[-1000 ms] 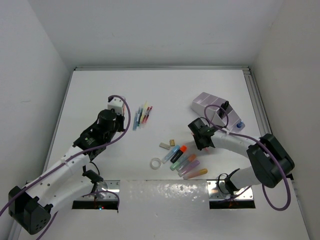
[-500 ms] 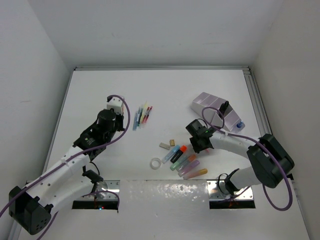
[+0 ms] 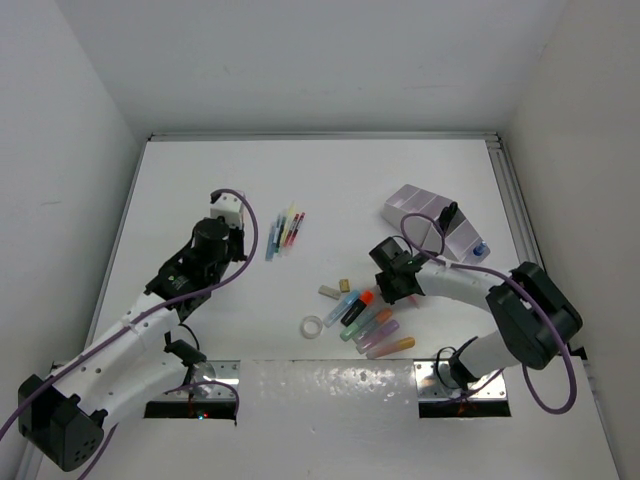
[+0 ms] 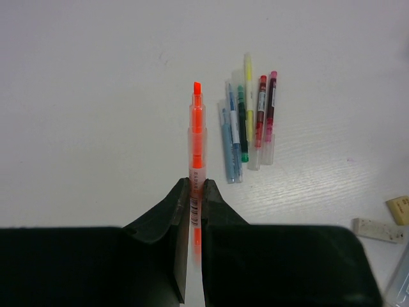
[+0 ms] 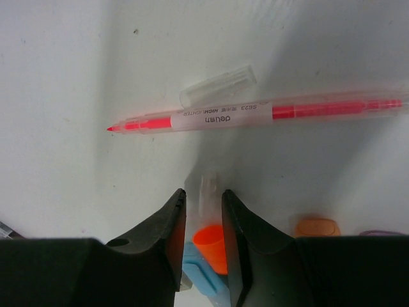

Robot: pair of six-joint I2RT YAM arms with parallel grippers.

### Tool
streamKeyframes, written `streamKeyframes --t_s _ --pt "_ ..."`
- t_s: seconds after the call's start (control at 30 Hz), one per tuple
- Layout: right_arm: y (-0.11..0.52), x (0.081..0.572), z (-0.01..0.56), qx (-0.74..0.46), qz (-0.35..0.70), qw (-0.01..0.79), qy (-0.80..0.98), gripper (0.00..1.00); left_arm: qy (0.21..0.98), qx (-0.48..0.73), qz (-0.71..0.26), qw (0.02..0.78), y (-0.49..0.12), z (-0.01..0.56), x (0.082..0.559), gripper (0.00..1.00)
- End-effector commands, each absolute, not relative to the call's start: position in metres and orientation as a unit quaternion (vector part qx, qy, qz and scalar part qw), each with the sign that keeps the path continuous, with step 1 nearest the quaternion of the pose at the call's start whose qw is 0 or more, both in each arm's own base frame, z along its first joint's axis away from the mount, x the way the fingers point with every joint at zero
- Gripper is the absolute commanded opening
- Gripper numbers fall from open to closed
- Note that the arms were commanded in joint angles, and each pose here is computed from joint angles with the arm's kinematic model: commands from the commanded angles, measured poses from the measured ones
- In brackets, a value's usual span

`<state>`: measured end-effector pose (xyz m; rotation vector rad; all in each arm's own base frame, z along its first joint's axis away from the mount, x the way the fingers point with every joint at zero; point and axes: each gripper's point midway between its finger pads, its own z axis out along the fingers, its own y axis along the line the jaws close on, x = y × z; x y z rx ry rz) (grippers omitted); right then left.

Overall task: Sort the stationery into containers
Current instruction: Close the pen cap on the pen.

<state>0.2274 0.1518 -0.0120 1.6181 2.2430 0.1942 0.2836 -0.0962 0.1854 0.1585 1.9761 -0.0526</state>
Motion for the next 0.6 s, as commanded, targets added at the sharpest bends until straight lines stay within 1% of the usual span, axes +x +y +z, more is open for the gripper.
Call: streamKeyframes --t_s 0.0,0.1,0.13,0.23,0.4,0.43,0.5,0.57 --pt "0.145 0.223 -0.026 0.621 0.048 0.168 0.764 0.29 0.818 0.051 -0.023 0.573 -0.091 0.2 0.289 0.0" --pt "0.142 0.22 -0.029 0.618 0.041 0.162 0.768 0.22 0.818 0.05 -0.024 0.573 -0.091 0.2 0.289 0.0" --pt "0.14 0.218 -0.031 0.617 0.037 0.161 0.769 0.17 0.817 0.05 -0.023 0.574 -0.091 0.201 0.289 0.0" --pt "0.136 0.212 -0.035 0.615 0.028 0.158 0.772 0.1 0.815 0.053 -0.02 0.577 -0.09 0.202 0.29 0.0" --pt "0.126 0.205 -0.038 0.611 0.006 0.16 0.775 0.04 0.813 0.054 -0.02 0.579 -0.09 0.204 0.29 0.0" --pt "0.125 0.206 -0.038 0.608 0.007 0.164 0.777 0.01 0.813 0.054 -0.02 0.579 -0.09 0.204 0.29 0.0" --pt "0.123 0.21 -0.035 0.593 0.006 0.179 0.785 0.0 0.813 0.054 -0.02 0.58 -0.09 0.204 0.29 0.0" --pt "0.121 0.225 -0.026 0.547 0.003 0.214 0.809 0.0 0.813 0.055 -0.02 0.58 -0.091 0.204 0.29 0.0"
